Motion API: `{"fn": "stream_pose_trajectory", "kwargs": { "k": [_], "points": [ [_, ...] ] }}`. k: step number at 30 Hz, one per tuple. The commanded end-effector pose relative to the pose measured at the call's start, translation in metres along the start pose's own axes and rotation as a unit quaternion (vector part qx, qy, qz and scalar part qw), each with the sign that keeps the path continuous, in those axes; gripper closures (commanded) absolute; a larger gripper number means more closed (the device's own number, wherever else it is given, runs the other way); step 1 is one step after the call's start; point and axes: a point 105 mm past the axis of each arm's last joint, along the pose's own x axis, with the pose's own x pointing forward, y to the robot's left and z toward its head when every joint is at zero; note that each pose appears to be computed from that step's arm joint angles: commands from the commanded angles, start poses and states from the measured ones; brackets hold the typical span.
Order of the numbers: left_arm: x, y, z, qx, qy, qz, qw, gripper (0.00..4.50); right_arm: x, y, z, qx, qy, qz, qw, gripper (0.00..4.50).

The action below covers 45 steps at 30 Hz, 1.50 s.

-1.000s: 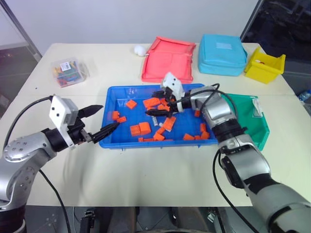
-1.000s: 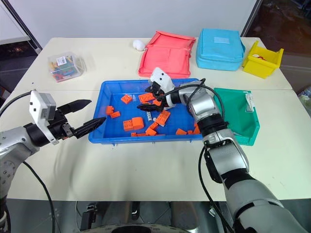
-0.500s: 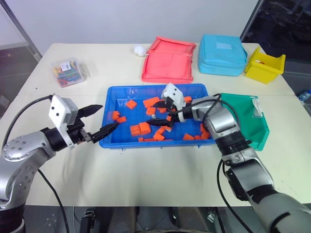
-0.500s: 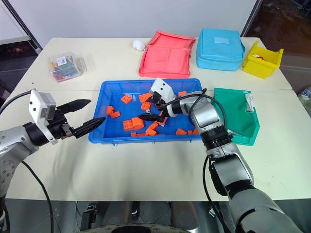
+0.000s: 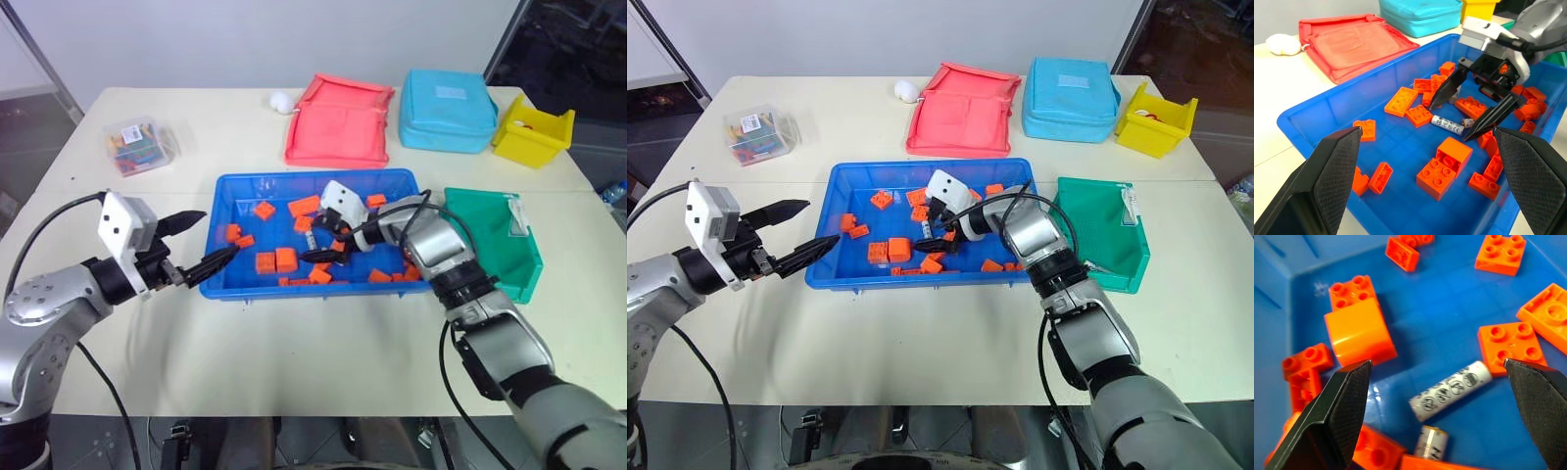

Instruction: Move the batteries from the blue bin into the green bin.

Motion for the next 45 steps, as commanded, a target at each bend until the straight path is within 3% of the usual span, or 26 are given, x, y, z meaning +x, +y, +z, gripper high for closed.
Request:
{"fn": "stream_pose_trajectory", "kwargs": {
  "k": [1, 14, 17, 24, 34, 36, 39, 42, 45],
  "points": [
    [-0.001, -0.004, 0.011, 0.022, -0.021, 0.002, 1.0, 0.0, -0.002, -0.008, 0.008, -0.021, 0.006, -0.007, 1.0, 0.07],
    [-0.001, -0.003, 0.008, 0.023, -0.026, 0.009, 0.999, 0.0, 0.002, -0.004, -0.001, -0.007, 0.031, 0.012, 0.999, 0.07],
    [0.0, -0.002, 0.007, 0.023, -0.027, 0.009, 0.999, 0.0, 0.006, -0.001, 0.0, -0.006, 0.031, 0.014, 0.999, 0.91],
    [-0.001, -0.002, 0.006, 0.025, -0.028, 0.012, 0.999, 0.0, 0.012, 0.001, 0.001, -0.005, 0.031, 0.015, 0.999, 4.44],
    [-0.004, 0.0, 0.004, 0.025, -0.024, 0.016, 0.999, 0.0, 0.004, -0.008, 0.012, -0.008, 0.014, -0.007, 1.0, 4.44],
    [-0.005, 0.0, 0.003, 0.026, -0.024, 0.016, 0.999, 0.0, 0.001, -0.011, 0.022, -0.011, -0.003, -0.017, 1.0, 3.92],
    [-0.006, 0.002, 0.003, 0.027, -0.021, 0.017, 0.999, 0.0, 0.001, -0.009, 0.046, -0.02, -0.036, -0.025, 0.999, 2.77],
    [-0.015, 0.009, 0.001, 0.033, 0.0, 0.024, 0.999, 0.0, 0.004, 0.002, 0.069, -0.025, -0.068, -0.013, 0.997, 1.19],
    [-0.023, 0.015, -0.002, 0.043, 0.026, 0.027, 0.998, 0.0, 0.007, 0.013, 0.079, -0.022, -0.085, 0.004, 0.996, 1.19]
  ]
}}
